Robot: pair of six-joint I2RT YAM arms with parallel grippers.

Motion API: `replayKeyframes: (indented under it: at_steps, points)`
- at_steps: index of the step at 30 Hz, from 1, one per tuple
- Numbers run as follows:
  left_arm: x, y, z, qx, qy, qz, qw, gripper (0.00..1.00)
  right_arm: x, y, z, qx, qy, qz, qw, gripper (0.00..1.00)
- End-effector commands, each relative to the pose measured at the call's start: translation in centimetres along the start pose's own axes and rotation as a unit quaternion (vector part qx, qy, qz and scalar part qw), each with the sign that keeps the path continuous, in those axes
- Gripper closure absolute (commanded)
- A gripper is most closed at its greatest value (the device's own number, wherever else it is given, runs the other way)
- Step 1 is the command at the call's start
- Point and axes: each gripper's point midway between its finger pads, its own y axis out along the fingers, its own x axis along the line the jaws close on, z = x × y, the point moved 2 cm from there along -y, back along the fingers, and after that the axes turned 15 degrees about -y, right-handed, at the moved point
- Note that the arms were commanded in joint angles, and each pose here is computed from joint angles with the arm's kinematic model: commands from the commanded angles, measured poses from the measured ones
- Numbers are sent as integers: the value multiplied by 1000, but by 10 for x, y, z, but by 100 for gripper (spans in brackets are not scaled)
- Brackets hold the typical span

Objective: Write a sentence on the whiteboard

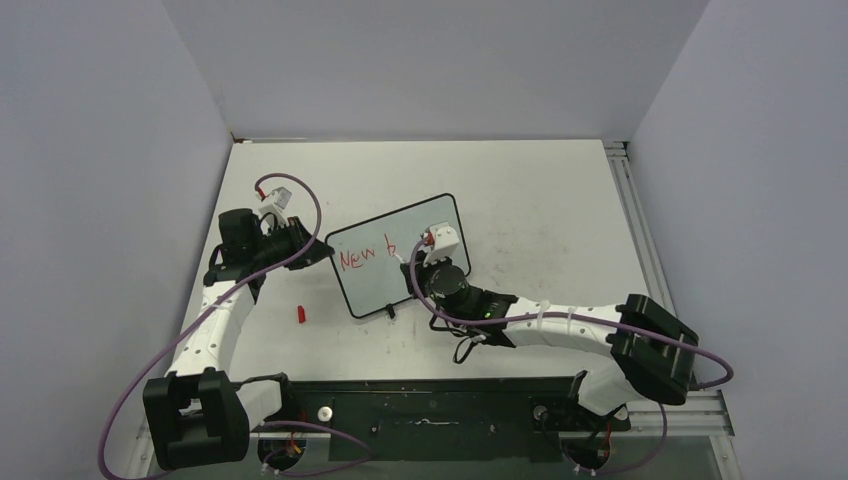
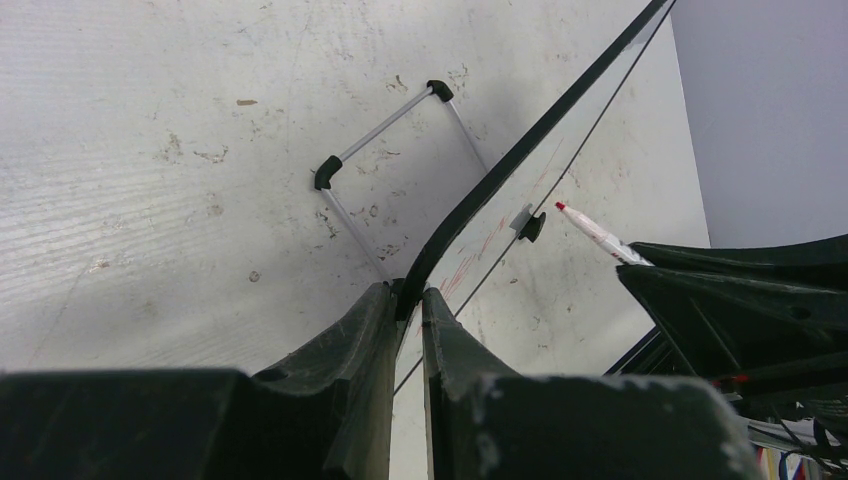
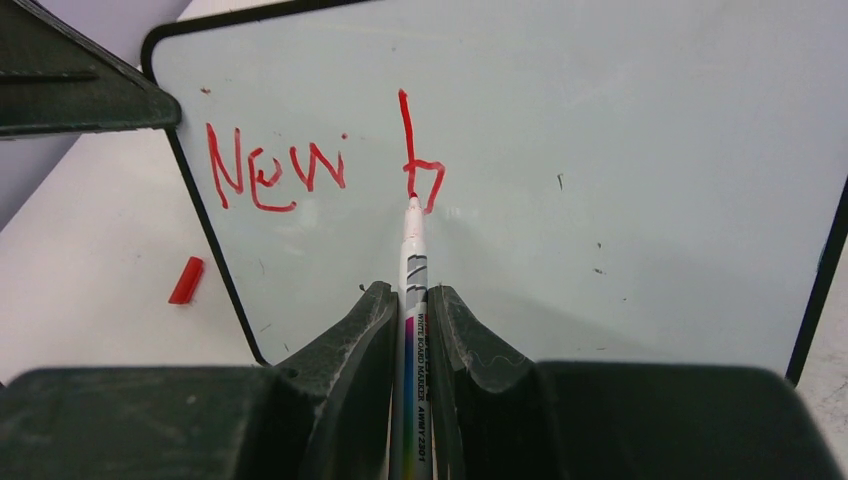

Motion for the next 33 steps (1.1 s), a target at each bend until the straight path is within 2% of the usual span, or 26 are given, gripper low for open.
replayKeyframes:
  at_steps: [1,7,33]
  points:
    - [-14,-4,-9,-14,21,18,1000,90,-10,-7,-47,-55,18,7,998,95]
    - [-13,-4,-8,-12,21,17,1000,90,-22,1,-43,-53,27,3,998,95]
    - [-12,-3,-9,-12,21,14,1000,90,-16,15,-29,-38,21,-12,999,95]
